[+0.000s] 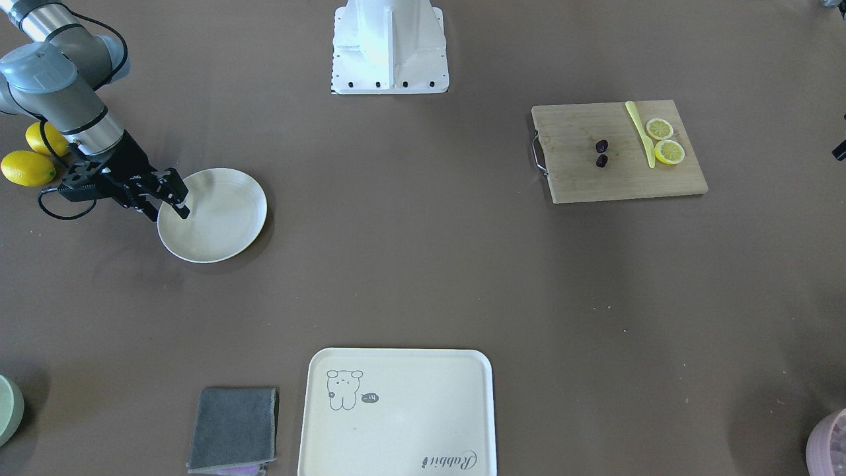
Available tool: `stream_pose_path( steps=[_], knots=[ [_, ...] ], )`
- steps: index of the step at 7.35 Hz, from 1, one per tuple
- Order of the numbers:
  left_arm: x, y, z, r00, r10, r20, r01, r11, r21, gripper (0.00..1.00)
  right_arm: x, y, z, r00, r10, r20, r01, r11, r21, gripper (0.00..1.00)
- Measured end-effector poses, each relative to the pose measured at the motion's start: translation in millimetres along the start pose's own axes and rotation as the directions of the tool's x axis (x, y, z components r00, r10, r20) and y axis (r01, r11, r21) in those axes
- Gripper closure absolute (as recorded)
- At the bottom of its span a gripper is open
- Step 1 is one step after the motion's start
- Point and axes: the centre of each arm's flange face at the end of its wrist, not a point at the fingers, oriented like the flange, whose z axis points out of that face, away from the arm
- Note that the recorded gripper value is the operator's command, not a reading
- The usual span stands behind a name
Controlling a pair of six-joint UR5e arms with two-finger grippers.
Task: Place red cherry on plate
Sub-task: 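Move the right gripper toward the white round plate, then push the white plate with the right gripper toward the table center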
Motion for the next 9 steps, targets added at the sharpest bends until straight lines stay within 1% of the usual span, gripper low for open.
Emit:
stream_pose_path(
  steps=[2,4,5,6,7,8,9],
  knots=[
    [0,0,0,1.000,0.000,0.001,0.000,1.000,0.000,0.02,-17,7,-11,1.000,0.012,0.027,-0.012,1.000,-0.004,1.00],
    [-1,0,0,1.000,0.000,0.002,0.000,1.000,-0.001,0.02,-45,8,-22,0.997,0.063,0.047,-0.062,0.998,-0.011,1.00],
    [-1,0,0,1.000,0.000,0.002,0.000,1.000,0.000,0.02,-69,8,-20,0.995,0.081,0.056,-0.080,0.997,-0.009,1.00],
    [-1,0,0,1.000,0.000,0.003,0.000,1.000,0.000,0.02,-104,5,-14,0.993,0.101,0.062,-0.100,0.995,-0.008,1.00],
    [0,-1,0,1.000,0.000,0.004,0.000,1.000,0.001,0.02,-150,1,-8,0.988,0.140,0.063,-0.140,0.990,-0.013,1.00],
    [0,-3,0,1.000,0.000,0.004,0.000,1.000,0.002,0.02,-201,3,-2,0.982,0.177,0.058,-0.177,0.984,-0.015,1.00],
    [-1,-4,1,1.000,-0.001,0.004,0.001,1.000,0.001,0.02,-247,14,4,0.979,0.199,0.046,-0.199,0.980,-0.010,1.00]
  ],
)
